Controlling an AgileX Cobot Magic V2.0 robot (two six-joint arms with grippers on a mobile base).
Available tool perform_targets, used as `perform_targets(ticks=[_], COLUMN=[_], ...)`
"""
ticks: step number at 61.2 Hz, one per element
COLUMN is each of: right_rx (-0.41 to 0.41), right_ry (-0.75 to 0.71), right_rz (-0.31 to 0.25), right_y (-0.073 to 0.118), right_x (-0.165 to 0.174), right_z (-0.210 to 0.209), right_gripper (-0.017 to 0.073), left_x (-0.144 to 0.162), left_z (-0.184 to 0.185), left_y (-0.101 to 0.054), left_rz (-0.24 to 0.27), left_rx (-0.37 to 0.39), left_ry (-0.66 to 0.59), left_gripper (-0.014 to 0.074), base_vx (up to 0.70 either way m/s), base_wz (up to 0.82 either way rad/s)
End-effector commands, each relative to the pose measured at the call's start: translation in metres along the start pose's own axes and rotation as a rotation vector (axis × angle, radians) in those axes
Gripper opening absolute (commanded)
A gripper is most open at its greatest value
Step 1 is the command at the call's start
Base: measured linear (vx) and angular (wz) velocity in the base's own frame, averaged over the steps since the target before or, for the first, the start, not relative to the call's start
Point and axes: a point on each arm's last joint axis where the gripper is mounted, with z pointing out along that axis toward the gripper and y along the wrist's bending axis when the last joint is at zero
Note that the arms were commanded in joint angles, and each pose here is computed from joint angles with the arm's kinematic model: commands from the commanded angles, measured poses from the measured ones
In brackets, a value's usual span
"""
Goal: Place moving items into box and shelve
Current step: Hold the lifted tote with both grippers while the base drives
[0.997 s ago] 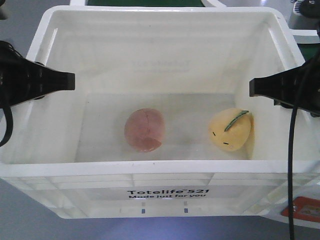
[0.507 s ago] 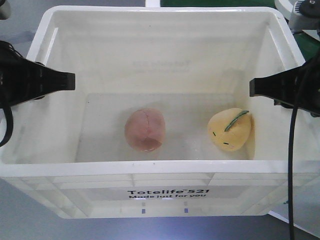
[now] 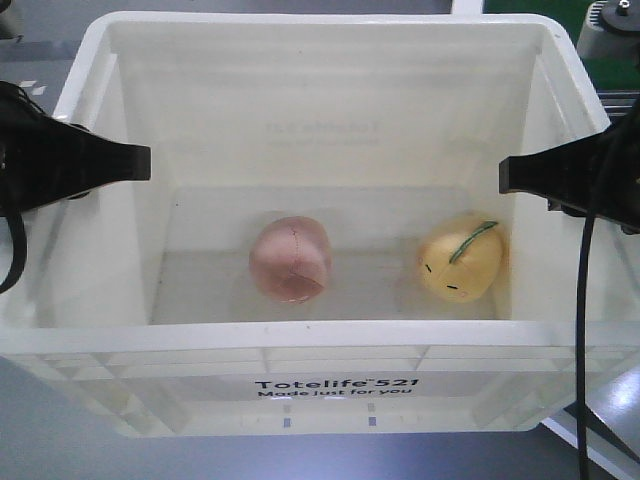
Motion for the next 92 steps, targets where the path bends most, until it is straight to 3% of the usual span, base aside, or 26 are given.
perform_targets(ticks=[1,92], right_rx=[-0.016,-0.014], right_ry=[-0.162,-0.16], right_rz=[0.01,0.01], right_y=[-0.0067,-0.0069], right_x=[-0.0156,-0.0154], right_z=[-0.0165,-0.0165], right_gripper=[0.0152,0.0152], left_x=[-0.0196,-0.0192], left_z=[-0.0218,-0.0217], left_y=[-0.0015,-0.0011], left_rz=[0.009,0.009], left_rx=[0.088,0.083], left_ry=[-0.183,-0.178], left_gripper=[0.015,0.015], base_vx=[-0.06,-0.1], base_wz=[0.58,0.69])
